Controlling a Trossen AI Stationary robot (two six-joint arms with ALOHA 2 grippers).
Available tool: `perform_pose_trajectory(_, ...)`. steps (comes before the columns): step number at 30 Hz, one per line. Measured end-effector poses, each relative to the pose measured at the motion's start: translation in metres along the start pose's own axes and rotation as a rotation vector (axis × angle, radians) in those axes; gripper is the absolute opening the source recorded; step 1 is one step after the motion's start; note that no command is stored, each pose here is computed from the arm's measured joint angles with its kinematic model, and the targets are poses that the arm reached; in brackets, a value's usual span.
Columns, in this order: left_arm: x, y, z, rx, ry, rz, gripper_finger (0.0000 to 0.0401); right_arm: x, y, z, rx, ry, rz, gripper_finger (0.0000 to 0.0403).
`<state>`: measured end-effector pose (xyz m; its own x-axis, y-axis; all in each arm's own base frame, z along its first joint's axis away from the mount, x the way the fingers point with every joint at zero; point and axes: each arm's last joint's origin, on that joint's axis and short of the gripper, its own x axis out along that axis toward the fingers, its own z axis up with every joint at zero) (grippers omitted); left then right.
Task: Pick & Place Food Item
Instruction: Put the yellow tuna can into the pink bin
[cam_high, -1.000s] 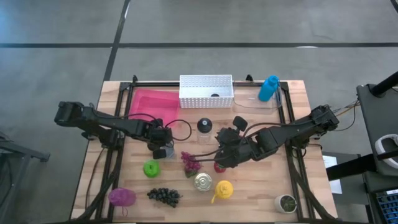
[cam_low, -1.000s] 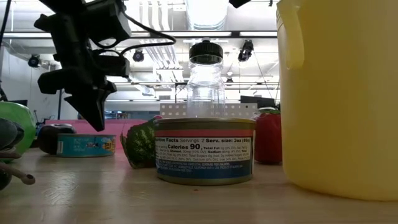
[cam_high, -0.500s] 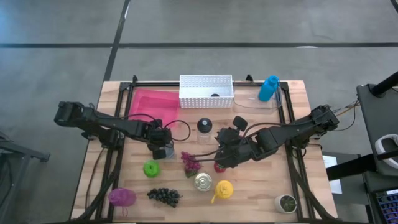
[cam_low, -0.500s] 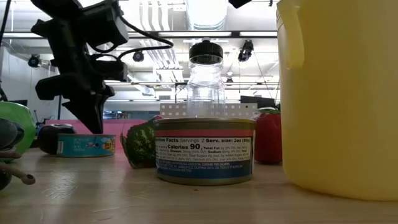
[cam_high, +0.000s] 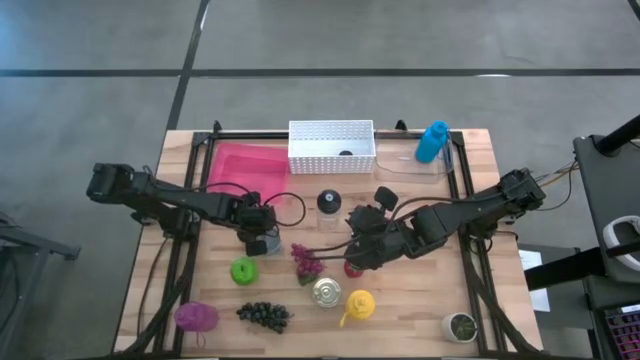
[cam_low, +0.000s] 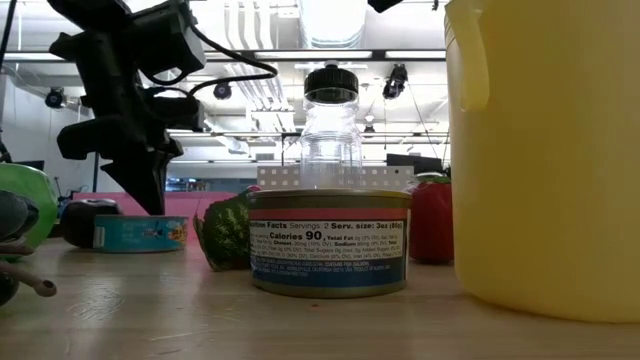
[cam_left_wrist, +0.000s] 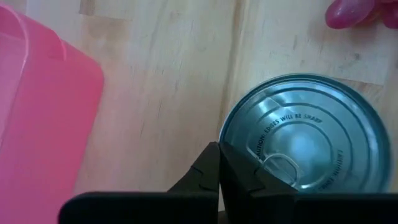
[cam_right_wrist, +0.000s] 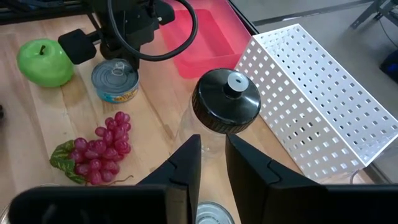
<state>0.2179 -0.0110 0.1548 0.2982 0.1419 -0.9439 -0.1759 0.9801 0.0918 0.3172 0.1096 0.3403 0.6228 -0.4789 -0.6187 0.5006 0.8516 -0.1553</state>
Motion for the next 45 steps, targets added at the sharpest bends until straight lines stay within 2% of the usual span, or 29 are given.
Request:
perform_pose_trajectory(18,0.0007,0.0018,-0.0002,-0.008,0.0,0.027,0.0,-0.0002,0.0001,-0.0001,-0.001,0.0,0.0,0.0094)
perform_pose_trajectory(34,0.0013,0.0031,-0.0009,-0.001,0.002,0.057,0.0,-0.0002,0.0001,-0.0001,-0.001,0.0,0.0,0.0068)
perform_pose_trajectory(45,0.0016,0.0034,-0.0027,-0.001,0.018,0.06,0.0,-0.0002,0.0001,-0.0001,0.0,-0.001,0.0,0.0084)
